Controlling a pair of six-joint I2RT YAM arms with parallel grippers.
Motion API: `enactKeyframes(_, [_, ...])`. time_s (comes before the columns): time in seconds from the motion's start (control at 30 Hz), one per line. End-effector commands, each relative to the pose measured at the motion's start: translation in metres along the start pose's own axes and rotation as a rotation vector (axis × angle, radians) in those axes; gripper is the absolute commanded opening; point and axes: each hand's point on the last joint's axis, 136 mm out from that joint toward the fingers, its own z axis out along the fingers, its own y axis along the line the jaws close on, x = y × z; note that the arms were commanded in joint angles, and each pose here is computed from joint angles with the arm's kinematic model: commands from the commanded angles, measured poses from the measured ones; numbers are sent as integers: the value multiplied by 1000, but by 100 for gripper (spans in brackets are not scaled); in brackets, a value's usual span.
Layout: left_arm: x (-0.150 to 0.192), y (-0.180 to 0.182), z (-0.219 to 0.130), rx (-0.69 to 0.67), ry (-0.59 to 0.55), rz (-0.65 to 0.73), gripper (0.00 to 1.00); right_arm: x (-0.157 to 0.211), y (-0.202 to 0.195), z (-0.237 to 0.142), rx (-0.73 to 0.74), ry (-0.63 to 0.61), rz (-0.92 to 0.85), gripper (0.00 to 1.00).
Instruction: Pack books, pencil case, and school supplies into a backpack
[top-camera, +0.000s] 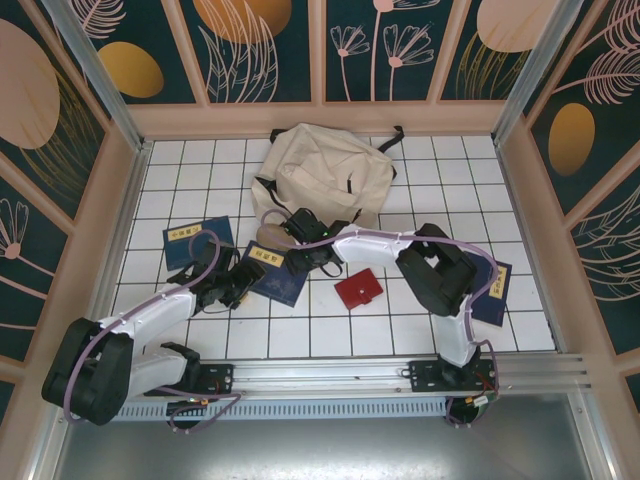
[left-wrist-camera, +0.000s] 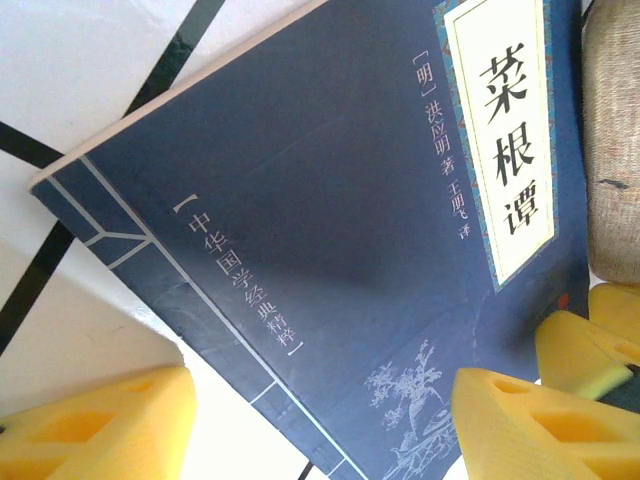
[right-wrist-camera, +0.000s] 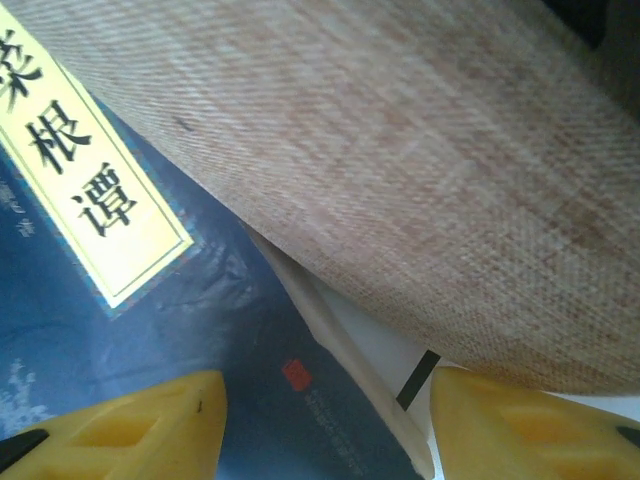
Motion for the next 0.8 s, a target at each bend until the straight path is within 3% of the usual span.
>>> enactKeyframes(0.0, [-4,-4,-2,-3,-9,-19,69,17,-13,14,48,69,14,59])
enactKeyframes(0.1, [-5,-5,-1,-4,-7,-19,70,21,-1,13,-21,89,0,58])
enactKeyframes(0.27, [-4,-1,1,-16,-5,-23,70,19,38,-9,-258,73,-30,44])
enactKeyframes(0.4, [-6,4,1,-34,-17,-33,70,17,53,-21,-374,74,-36,39])
enactKeyframes(0.63, [-1,-4,0,29,8,-21,70,23,44,-6,-330,110,-13,19])
enactKeyframes(0.77, [6,-31,-3,150,57,61,68,26,45,0,-338,123,-1,17])
